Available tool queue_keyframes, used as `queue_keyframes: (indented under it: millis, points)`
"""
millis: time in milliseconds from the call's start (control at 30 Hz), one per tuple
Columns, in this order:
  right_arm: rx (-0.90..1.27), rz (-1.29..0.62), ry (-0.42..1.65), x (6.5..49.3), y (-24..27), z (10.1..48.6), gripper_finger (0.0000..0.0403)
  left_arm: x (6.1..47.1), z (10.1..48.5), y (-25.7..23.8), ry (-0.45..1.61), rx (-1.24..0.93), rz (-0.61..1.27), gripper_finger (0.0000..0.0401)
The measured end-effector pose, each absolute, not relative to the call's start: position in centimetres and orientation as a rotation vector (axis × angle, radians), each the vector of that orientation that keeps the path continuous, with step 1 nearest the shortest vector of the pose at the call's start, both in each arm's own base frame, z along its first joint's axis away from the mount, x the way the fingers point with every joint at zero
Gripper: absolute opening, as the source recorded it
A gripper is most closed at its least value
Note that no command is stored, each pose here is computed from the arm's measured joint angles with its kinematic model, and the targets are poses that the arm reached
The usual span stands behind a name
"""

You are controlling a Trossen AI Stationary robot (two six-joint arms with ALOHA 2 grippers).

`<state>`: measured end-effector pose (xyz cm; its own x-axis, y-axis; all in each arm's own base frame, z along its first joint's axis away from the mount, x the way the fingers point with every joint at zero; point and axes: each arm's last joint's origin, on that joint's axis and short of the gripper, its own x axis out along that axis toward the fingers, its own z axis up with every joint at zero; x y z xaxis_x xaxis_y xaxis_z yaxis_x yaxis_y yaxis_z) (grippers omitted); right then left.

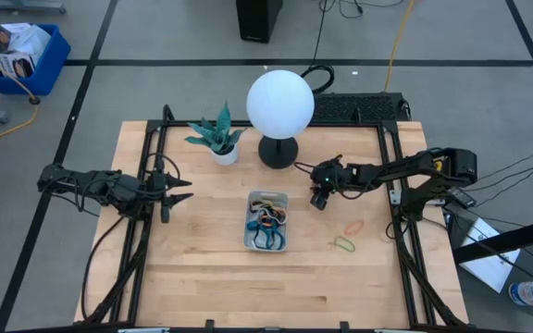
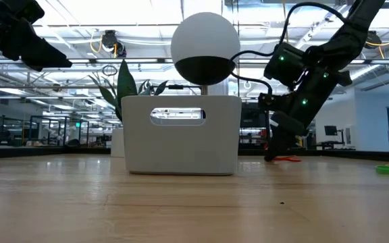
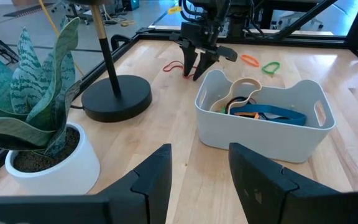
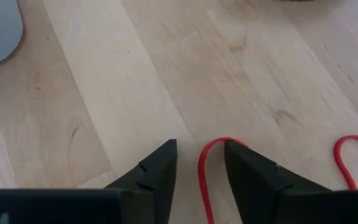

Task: Pick and place rubber bands into bin
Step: Put the red rubber band into the gray bin

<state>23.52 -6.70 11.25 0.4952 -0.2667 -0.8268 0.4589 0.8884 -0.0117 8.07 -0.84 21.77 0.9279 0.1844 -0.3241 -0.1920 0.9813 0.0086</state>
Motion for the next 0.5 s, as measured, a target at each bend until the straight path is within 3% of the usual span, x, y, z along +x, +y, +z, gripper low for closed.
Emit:
queue_keyframes:
  millis: [367, 500]
  points:
    - [0.208, -0.468, 0.987, 23.28, -6.7, 11.07, 0.001, 8.07, 21.77, -0.84, 0.329, -0.026, 0.194, 0.0166]
    - [0.206, -0.492, 0.986, 23.25, -6.73, 11.06, 0.0007, 8.07, 21.77, -0.84, 0.328, -0.038, 0.196, 0.0166]
